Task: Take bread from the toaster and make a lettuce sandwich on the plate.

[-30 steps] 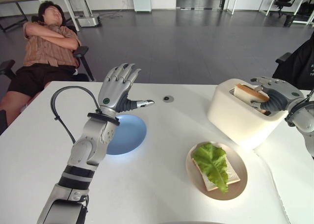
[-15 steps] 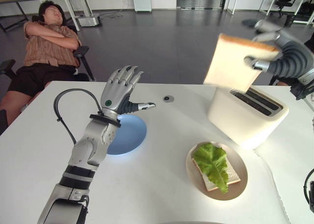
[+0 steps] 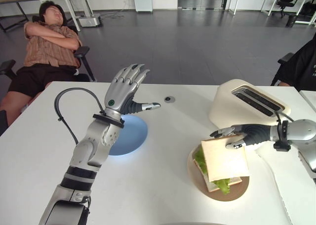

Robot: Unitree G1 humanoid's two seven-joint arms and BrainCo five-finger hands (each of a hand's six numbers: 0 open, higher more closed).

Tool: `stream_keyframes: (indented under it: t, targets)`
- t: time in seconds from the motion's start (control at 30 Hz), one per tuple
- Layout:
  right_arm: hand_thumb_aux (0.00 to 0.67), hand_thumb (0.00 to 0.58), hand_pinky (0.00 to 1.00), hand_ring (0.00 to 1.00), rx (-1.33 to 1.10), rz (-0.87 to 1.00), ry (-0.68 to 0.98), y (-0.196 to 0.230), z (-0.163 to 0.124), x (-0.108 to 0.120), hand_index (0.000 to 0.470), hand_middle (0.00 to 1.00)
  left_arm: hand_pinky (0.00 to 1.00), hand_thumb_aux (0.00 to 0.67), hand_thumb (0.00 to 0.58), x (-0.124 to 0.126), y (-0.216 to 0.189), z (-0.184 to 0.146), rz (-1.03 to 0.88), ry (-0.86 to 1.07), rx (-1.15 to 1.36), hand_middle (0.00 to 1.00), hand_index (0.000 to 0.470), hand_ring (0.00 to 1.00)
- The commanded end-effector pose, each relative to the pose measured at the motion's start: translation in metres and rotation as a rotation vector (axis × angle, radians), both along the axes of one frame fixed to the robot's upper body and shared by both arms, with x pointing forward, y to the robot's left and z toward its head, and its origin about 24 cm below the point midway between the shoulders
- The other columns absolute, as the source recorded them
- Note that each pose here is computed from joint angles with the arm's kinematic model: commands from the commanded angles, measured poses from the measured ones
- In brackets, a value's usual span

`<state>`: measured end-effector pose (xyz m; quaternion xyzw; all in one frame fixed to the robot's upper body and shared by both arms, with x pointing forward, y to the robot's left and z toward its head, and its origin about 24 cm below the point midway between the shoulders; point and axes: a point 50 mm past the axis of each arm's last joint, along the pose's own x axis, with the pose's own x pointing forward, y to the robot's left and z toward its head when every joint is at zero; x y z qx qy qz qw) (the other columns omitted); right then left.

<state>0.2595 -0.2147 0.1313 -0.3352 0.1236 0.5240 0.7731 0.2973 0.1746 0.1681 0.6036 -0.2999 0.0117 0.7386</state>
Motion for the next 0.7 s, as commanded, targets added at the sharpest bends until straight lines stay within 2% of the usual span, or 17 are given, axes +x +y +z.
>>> stream_keyframes:
  t: [0.03,0.1,0.17,0.23,0.33,0.4,0.57,0.7]
  targets:
    - [0.670,0.580,0.00,0.00,-0.002,0.026,0.046,0.007,-0.024,-0.005,0.470,0.00,0.00,0.000,0.000,-0.002,-0.003,0.003,-0.029,0.015,-0.035,0.00,0.000,0.00]
    - [0.670,0.580,0.00,0.00,-0.012,0.030,0.042,0.008,-0.031,-0.005,0.470,0.00,0.00,0.000,0.000,-0.005,-0.008,0.006,-0.080,0.036,-0.106,0.00,0.000,0.00]
    - [0.670,0.580,0.00,0.00,-0.018,0.027,0.033,0.007,-0.034,-0.003,0.470,0.00,0.00,0.000,0.000,-0.013,-0.025,0.006,-0.232,0.129,-0.272,0.00,0.000,0.00]
    - [0.670,0.580,0.00,0.00,-0.012,0.024,0.025,0.006,-0.035,-0.002,0.470,0.00,0.00,0.000,0.000,-0.027,-0.053,0.005,-0.474,0.268,-0.401,0.00,0.000,0.00]
    - [0.670,0.580,0.00,0.00,-0.003,0.019,0.017,0.005,-0.035,0.000,0.470,0.00,0.00,0.000,0.000,-0.061,-0.094,0.004,-0.882,0.484,-0.543,0.00,0.000,0.00]
    - [0.670,0.580,0.00,0.00,-0.001,0.011,0.013,0.004,-0.035,0.001,0.470,0.00,0.00,0.000,0.000,-0.080,-0.113,0.000,-1.062,0.595,-0.594,0.00,0.000,0.00]
    - [0.670,0.580,0.00,0.00,0.007,-0.002,0.005,0.002,-0.036,0.001,0.470,0.00,0.00,0.000,0.000,-0.111,-0.141,-0.033,-1.239,0.844,-0.527,0.00,0.000,0.00]
    - [0.670,0.580,0.00,0.00,0.014,-0.007,0.000,0.002,-0.034,0.002,0.470,0.00,0.00,0.000,0.000,-0.116,-0.149,-0.057,-1.243,0.958,-0.533,0.00,0.000,0.00]
